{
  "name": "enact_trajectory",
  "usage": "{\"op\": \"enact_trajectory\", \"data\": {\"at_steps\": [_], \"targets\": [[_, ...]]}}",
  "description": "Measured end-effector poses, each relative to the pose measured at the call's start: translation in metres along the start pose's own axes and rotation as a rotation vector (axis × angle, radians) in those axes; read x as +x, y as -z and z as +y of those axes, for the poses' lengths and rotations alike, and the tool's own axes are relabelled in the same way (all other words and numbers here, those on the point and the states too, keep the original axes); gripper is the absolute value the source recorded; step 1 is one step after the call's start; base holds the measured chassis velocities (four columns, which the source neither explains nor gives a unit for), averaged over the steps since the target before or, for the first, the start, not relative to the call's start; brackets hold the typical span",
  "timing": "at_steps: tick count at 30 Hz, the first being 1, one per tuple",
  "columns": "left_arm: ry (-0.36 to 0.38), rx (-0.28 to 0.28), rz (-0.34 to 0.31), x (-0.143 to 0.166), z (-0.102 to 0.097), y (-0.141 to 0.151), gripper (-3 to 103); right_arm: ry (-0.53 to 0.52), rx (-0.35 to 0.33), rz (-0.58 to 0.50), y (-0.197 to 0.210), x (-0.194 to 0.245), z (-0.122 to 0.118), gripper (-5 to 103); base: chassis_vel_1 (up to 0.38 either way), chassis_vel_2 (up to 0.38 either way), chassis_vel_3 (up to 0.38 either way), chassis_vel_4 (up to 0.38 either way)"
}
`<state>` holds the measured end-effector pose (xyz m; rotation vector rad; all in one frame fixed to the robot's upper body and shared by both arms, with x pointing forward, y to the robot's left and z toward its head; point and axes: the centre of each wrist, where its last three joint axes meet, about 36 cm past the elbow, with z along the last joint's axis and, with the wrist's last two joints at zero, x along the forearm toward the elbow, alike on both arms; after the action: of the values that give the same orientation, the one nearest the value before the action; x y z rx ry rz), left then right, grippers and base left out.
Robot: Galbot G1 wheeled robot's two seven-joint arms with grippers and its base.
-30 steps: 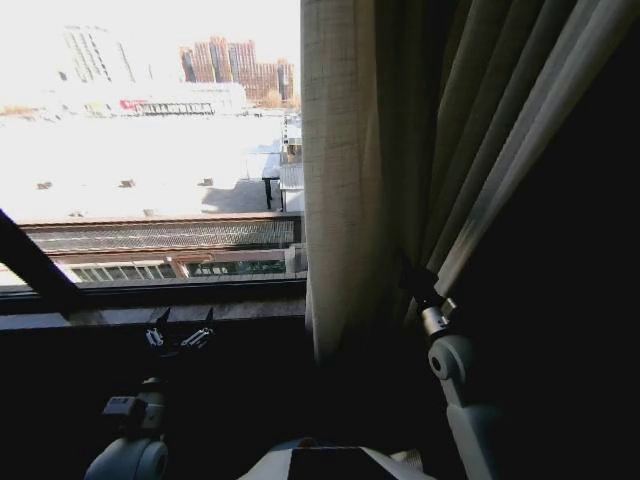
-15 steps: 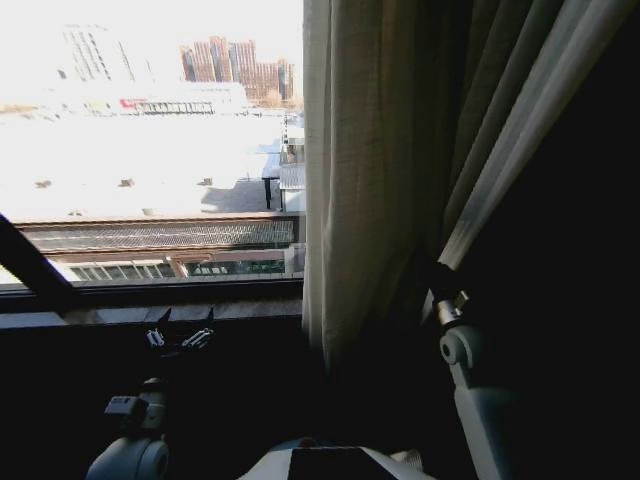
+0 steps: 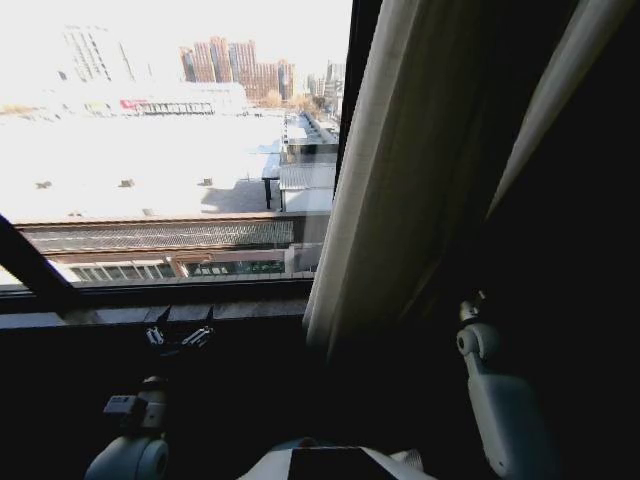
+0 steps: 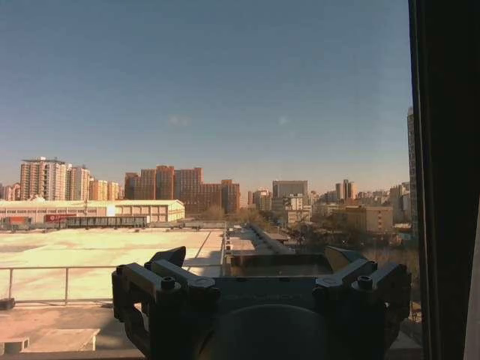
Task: Open the curtains by pulling them apart, changing their state from closed to fully open.
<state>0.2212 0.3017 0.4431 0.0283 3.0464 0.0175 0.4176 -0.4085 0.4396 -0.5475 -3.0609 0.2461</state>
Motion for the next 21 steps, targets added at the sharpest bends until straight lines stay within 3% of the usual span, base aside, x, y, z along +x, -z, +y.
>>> {"op": "enact_trajectory", "data": {"at_steps": [7,21], "targets": [[0.002,0.003,0.003,0.002,-0.001,-0.002,100,-0.122,0.007,0.013,-0.003,-0.029,-0.032,0,0.0,0.0,0.0,0.0],[0.002,0.005,0.006,0.001,-0.001,0.002,100,-0.199,-0.005,0.053,0.001,-0.068,-0.07,0,0.0,0.0,0.0,0.0]]}}
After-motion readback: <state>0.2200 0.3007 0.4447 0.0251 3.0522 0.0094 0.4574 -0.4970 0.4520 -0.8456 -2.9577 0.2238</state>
